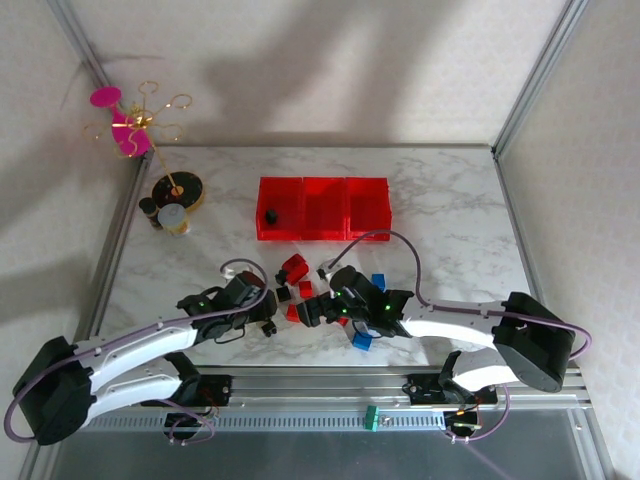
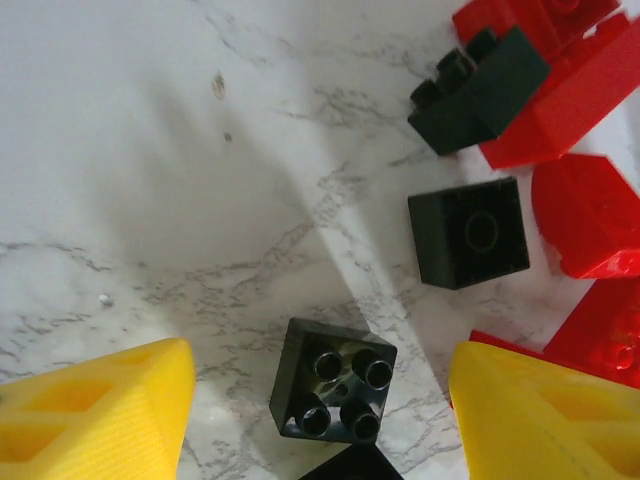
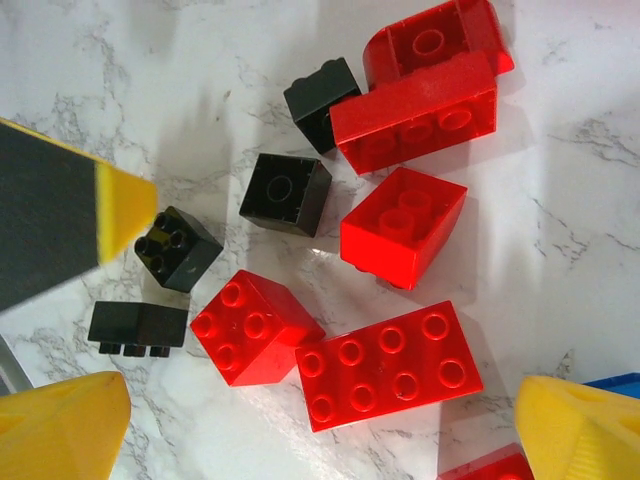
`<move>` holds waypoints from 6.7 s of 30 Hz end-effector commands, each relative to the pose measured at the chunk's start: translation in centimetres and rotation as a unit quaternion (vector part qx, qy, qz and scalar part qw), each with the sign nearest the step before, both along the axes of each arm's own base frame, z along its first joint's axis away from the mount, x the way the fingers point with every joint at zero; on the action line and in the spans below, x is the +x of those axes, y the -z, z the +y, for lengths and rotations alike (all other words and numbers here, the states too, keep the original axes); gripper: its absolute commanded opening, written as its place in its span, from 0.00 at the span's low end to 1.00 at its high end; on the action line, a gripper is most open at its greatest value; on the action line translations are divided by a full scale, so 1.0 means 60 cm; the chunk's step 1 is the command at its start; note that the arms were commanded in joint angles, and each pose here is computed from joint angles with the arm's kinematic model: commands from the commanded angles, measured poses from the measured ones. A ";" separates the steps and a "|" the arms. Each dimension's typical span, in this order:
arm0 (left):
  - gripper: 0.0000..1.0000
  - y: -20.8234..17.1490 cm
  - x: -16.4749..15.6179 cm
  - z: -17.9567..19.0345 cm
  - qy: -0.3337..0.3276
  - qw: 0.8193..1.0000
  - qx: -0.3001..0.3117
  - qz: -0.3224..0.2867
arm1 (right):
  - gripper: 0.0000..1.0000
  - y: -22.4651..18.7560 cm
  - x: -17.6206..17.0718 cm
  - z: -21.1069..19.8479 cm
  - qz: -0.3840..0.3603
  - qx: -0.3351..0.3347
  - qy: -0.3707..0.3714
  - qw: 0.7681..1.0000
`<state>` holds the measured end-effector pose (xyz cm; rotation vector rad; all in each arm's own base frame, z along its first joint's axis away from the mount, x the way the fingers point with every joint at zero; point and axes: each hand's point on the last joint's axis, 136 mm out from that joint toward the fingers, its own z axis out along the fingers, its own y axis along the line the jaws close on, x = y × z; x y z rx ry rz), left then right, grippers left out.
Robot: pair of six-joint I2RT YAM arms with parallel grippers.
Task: Sort the legos into containers by color
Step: Pick up the lego from the middle-left of the table, then place the lego in the container, then pick up the lego from the center of the table.
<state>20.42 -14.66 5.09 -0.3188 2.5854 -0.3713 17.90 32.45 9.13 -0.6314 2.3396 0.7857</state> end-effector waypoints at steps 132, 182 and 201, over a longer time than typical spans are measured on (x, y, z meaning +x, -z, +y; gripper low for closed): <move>0.65 -0.039 0.180 -0.073 0.047 0.998 0.021 -0.029 | 0.99 -0.061 0.074 -0.056 0.006 0.071 0.115 0.991; 0.61 0.055 0.124 -0.024 -0.020 0.998 0.056 0.019 | 0.99 -0.051 0.080 -0.049 0.008 0.058 0.115 0.992; 0.43 0.012 0.136 -0.010 -0.031 0.997 0.070 -0.016 | 0.99 -0.082 0.084 -0.036 -0.001 0.081 0.107 0.991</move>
